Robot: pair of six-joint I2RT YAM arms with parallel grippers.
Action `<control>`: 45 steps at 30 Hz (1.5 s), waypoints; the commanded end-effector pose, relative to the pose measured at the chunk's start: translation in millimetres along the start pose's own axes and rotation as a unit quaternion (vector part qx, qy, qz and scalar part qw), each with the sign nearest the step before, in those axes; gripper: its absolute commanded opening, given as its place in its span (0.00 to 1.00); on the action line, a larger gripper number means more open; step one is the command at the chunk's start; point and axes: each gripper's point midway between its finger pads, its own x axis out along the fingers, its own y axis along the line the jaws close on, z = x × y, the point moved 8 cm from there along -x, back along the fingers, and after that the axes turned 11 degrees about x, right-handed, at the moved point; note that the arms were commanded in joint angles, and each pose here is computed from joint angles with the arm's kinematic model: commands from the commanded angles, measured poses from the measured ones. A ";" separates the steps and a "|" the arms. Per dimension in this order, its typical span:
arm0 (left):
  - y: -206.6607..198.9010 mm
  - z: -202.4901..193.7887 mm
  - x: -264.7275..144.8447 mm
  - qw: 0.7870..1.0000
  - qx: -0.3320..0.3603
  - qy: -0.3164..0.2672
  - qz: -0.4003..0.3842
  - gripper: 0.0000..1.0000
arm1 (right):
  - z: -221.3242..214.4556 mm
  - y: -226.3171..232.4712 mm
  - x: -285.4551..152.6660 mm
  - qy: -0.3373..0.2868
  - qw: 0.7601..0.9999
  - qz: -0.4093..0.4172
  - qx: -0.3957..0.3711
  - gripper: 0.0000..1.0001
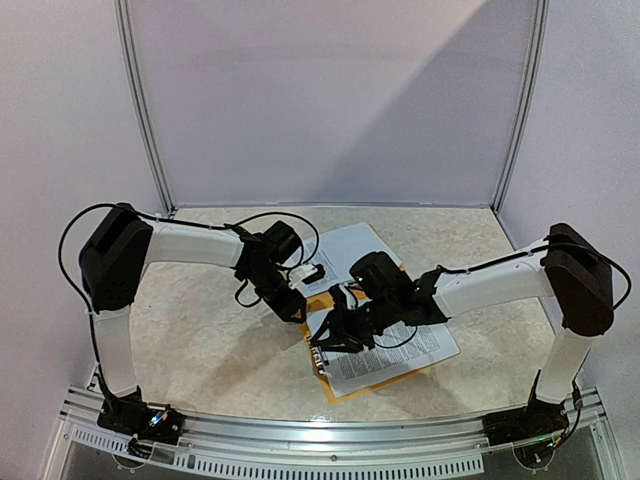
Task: Put the files into the folder
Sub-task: Clamp the file in the folder with some files.
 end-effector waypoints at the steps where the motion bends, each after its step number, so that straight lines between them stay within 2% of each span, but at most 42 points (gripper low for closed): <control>1: -2.8 -1.3 2.8 1.000 0.006 0.001 -0.008 0.45 | -0.7 -0.5 8.8 0.011 1.000 0.000 -0.005 0.29; 21: -1.9 -3.2 5.7 1.000 0.006 0.007 -0.009 0.45 | -0.9 -9.5 18.9 0.026 1.000 0.000 0.002 0.18; 45: -1.6 -3.5 6.2 1.000 0.006 0.008 -0.011 0.45 | -11.9 -55.8 26.0 0.041 0.998 -0.026 0.045 0.07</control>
